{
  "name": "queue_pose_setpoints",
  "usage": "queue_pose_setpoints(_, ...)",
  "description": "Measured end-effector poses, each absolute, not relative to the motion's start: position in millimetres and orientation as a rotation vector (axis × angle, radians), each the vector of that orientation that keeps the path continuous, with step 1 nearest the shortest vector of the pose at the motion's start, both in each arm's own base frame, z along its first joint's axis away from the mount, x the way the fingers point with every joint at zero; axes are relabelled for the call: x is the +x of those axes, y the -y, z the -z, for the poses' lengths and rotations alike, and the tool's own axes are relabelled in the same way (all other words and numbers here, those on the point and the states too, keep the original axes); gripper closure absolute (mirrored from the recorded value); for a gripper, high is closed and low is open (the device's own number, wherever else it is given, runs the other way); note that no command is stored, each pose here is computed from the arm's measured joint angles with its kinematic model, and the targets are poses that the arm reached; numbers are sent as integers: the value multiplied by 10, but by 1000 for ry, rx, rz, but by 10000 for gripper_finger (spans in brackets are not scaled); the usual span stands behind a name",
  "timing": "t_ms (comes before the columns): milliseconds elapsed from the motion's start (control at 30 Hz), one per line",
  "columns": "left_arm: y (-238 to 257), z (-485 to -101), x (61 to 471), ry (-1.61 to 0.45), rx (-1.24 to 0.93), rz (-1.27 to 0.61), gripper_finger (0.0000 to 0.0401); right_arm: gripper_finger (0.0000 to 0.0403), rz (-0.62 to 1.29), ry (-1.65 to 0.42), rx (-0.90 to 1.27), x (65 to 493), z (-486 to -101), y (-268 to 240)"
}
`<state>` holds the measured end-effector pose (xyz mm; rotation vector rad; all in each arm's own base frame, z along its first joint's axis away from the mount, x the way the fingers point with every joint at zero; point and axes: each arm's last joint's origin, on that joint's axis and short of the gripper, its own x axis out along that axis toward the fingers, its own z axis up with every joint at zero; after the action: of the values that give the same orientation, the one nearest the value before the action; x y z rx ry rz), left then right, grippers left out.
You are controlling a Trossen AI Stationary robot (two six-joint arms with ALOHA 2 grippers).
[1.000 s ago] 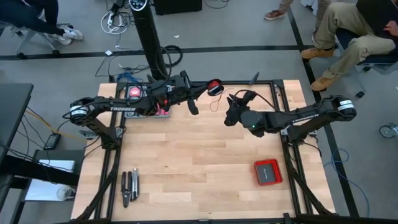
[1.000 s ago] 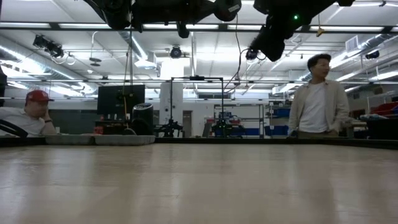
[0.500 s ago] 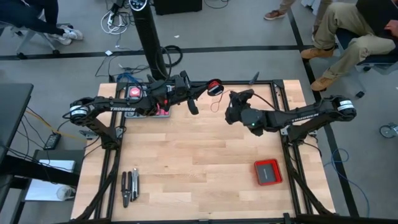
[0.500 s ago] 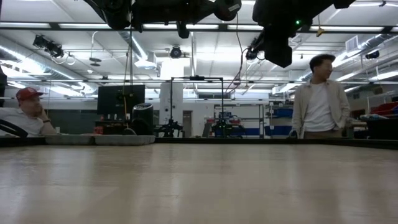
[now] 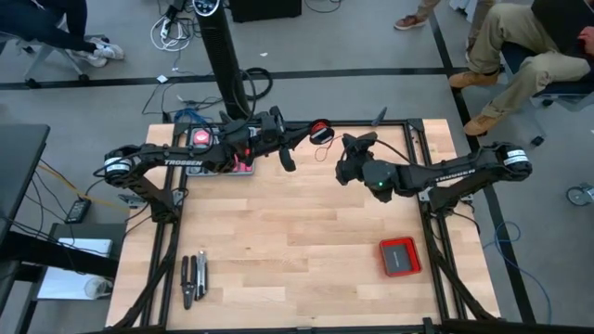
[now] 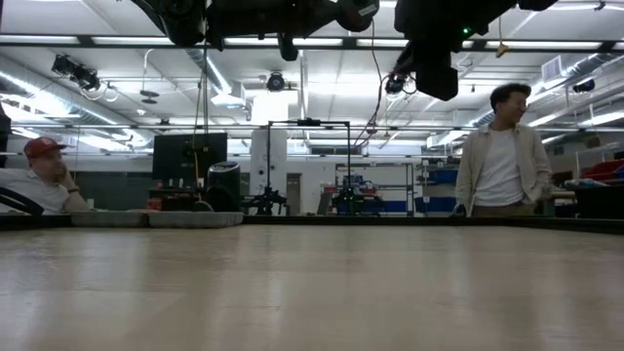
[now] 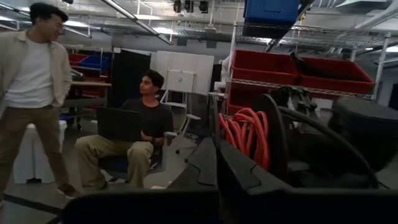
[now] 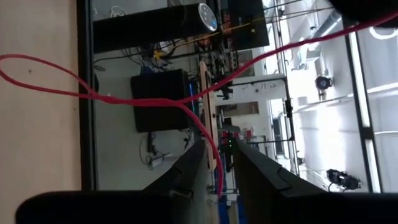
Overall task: Coil cords
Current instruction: Coil the red wire onto the spool
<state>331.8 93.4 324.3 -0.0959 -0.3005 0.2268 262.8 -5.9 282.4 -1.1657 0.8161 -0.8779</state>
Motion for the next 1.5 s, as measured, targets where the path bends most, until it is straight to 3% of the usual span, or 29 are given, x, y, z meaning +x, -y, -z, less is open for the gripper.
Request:
queue_pose_setpoints(333,-931,-3244,3319,301,-96,-216,401,332,876,-823,-1158,2632,-2817,151)
queue_pose_setpoints(533,-931,-3244,3319,301,-96,-216,401,395,902,-797,-1089,2627,-2804,171)
queue_pose_setpoints(767,-922,-3243,3321,297,-92,-182,401,400,1072,-885,-1000,2538,-2709,213)
queue_pose_setpoints(900,-922,-3245,3320,298,-81,-182,401,401,1064,-914,-941,2446,-2560,192)
queue_pose_setpoints(1200,-934,-3253,3311,299,-65,-186,401,402,940,-869,-484,2257,-2297,109)
queue_pose_setpoints(1500,-933,-3263,3308,307,-62,-185,401,402,765,-1031,-83,2118,-2148,16)
